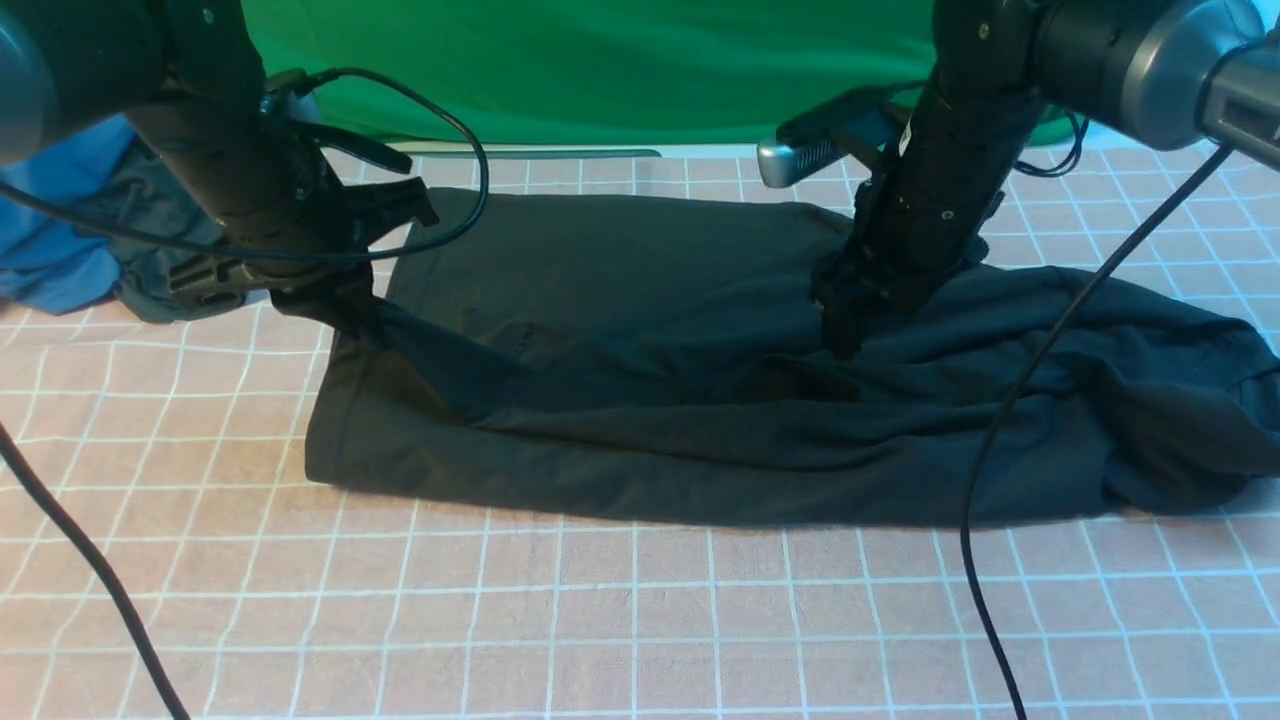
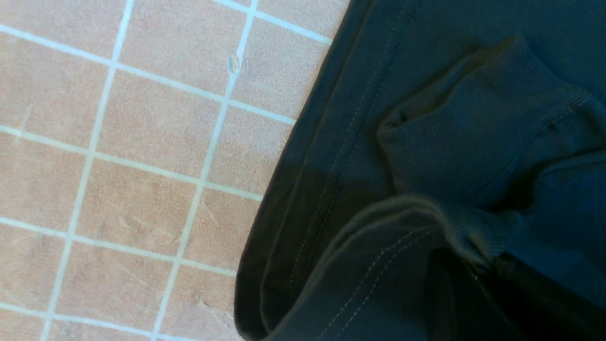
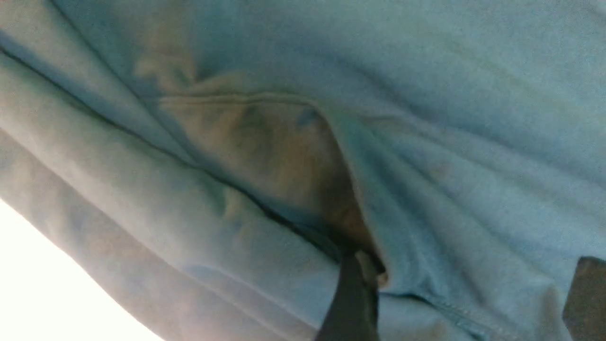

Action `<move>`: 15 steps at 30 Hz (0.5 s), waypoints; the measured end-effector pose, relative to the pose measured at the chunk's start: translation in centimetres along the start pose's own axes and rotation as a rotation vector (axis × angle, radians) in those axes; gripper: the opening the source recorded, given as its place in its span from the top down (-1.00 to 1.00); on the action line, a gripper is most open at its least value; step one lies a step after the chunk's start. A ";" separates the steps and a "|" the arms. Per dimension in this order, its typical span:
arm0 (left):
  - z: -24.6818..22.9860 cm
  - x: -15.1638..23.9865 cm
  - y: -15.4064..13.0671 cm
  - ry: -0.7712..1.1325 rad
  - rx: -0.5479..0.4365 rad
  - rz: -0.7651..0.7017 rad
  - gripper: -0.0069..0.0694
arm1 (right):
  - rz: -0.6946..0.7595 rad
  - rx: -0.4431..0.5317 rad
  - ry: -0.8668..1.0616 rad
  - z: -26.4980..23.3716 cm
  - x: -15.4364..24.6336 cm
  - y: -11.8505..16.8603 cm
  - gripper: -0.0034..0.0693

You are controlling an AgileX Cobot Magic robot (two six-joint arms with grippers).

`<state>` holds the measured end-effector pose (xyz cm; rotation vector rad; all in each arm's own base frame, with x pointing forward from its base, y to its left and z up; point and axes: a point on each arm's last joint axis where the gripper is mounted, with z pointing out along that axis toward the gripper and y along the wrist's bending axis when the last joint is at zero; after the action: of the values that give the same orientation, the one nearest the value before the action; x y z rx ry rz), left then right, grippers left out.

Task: Fold a long-sleeved shirt over a pink coffee tablecloth.
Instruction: 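Fold the black garment in half by bringing its near edge over to the far edge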

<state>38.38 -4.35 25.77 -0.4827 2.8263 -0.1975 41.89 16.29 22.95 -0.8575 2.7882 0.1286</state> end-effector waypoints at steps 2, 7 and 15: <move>0.0 0.0 0.0 0.000 0.000 0.000 0.74 | 0.003 -0.008 0.021 0.8 0.0 0.0 -0.70; 0.0 0.0 0.0 0.000 0.000 0.000 0.74 | 0.018 -0.050 0.099 3.8 0.4 0.0 -0.70; 0.0 0.0 0.0 0.001 -0.003 0.003 0.74 | 0.023 -0.070 0.158 4.9 0.8 0.0 -0.14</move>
<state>38.36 -4.33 25.77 -0.4797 2.8282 -0.1936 42.14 16.55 17.96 -0.8881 2.9569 0.1708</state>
